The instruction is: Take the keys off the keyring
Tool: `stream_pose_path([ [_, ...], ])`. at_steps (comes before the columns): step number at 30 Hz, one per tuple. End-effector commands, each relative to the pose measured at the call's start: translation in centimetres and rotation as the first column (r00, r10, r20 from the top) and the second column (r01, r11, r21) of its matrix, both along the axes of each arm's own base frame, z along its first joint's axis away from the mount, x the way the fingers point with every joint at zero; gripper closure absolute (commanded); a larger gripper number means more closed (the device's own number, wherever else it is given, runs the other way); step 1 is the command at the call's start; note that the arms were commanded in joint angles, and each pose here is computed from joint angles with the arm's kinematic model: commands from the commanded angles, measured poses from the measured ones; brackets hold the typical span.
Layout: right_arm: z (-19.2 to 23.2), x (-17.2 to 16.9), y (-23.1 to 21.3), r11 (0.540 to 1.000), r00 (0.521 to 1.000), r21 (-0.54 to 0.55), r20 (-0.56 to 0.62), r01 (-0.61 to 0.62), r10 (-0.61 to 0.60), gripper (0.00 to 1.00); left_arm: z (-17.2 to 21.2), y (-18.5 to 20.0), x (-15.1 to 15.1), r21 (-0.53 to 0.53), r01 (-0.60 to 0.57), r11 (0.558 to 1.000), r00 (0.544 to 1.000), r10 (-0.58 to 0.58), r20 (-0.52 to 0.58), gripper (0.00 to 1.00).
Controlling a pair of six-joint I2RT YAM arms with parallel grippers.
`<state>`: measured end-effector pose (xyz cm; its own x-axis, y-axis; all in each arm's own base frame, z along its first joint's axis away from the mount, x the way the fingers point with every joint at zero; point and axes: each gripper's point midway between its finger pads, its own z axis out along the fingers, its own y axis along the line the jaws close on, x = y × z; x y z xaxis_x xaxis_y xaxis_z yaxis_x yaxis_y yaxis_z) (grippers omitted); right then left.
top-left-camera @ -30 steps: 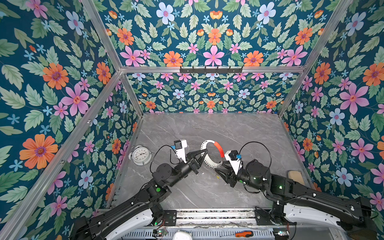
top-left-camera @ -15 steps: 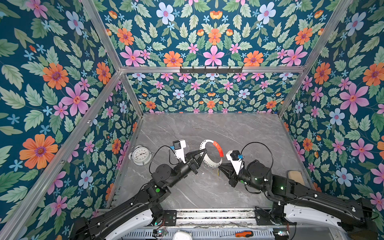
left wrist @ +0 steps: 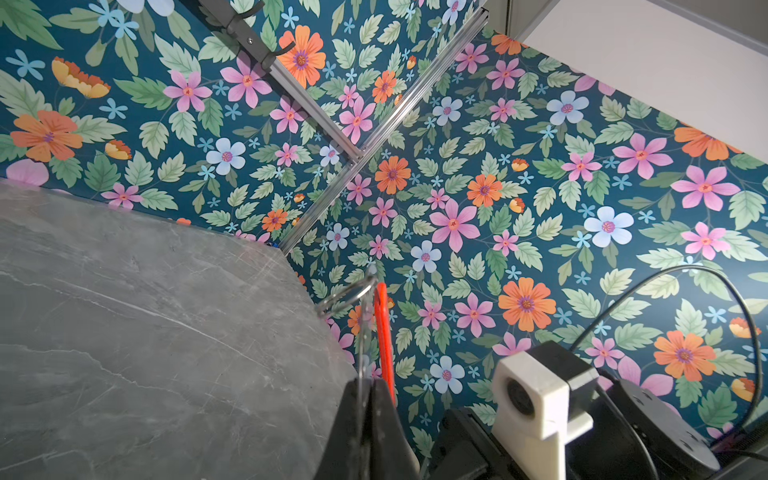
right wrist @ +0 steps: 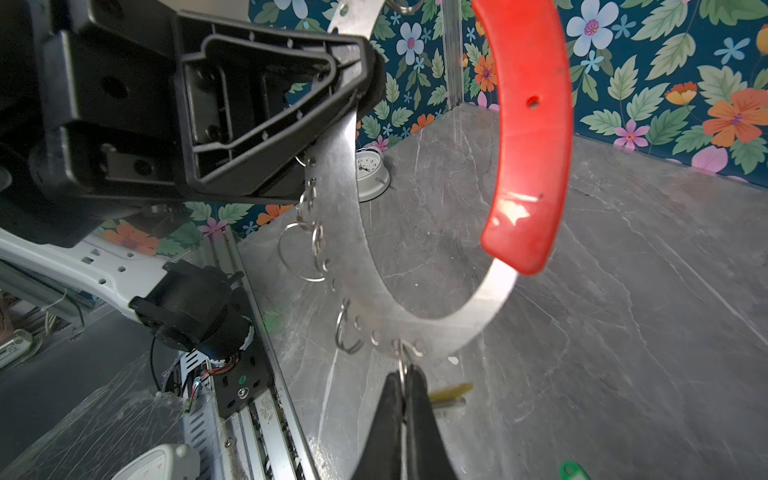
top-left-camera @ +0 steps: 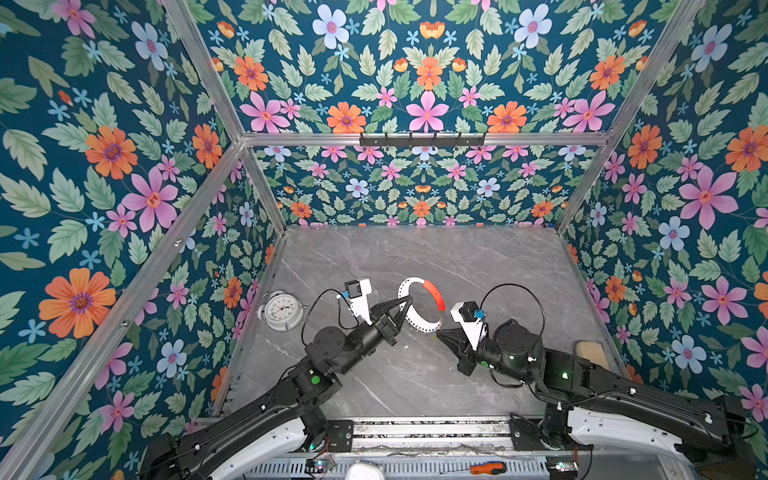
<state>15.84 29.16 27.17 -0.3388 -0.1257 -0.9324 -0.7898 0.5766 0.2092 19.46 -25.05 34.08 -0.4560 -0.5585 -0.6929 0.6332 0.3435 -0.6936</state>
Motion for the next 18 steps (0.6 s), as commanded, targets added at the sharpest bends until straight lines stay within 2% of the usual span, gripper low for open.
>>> stream_pose_path([
  [1,1.8,0.1,0.1,1.000,0.999,0.031,0.047,-0.004,0.002,1.00,-0.4,0.3,0.5,0.021,-0.033,0.999,0.999,0.033,-0.016,1.00],
  [12,3.0,0.0,0.3,0.999,0.997,0.040,0.070,-0.017,0.014,1.00,-1.4,0.3,0.9,0.043,-0.047,0.998,0.997,0.049,-0.067,1.00],
  [18,1.7,-0.5,0.4,0.999,0.997,-0.031,0.067,-0.034,0.036,1.00,-1.6,0.8,1.6,0.072,-0.086,0.994,0.984,0.096,-0.152,1.00],
])
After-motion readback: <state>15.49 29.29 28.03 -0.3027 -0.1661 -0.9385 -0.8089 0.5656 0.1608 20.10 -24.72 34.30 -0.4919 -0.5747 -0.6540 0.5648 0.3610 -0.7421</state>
